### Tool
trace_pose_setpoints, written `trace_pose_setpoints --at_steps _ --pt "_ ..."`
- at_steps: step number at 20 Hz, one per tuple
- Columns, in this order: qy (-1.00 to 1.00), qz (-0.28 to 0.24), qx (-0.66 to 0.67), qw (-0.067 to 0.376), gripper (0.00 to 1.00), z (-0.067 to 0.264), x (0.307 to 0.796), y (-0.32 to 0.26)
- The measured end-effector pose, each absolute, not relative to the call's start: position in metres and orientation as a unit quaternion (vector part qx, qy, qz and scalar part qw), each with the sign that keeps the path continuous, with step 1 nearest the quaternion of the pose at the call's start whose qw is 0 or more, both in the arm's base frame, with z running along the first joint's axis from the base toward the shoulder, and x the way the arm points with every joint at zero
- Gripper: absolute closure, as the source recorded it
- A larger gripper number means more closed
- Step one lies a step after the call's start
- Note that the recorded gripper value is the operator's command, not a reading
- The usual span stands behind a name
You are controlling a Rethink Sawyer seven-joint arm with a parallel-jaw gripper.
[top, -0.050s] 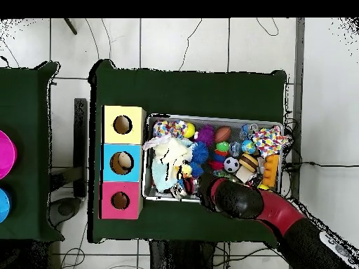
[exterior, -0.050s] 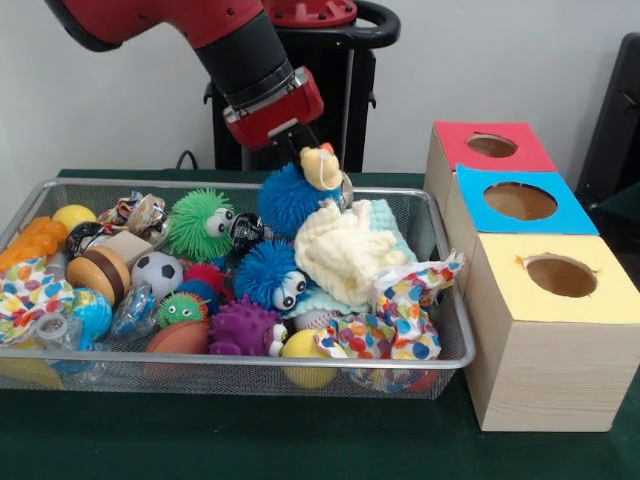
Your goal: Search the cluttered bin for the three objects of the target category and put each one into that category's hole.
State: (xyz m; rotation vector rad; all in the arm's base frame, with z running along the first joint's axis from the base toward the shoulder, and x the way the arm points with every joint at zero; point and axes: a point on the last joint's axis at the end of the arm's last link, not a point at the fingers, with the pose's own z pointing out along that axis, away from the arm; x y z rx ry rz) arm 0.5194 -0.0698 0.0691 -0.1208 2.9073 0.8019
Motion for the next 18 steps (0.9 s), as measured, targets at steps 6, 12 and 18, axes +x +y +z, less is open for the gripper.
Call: trace_pose_setpoints --at_steps 6,12,18 --pt "0.949 0.305 -0.05 0.064 1.0 0.075 0.517 -0.054" --pt "0.942 0.322 -0.062 0.073 1.0 0.081 0.524 -0.039" --pt "0.934 0.337 -0.08 0.088 1.0 0.099 0.534 -0.034"
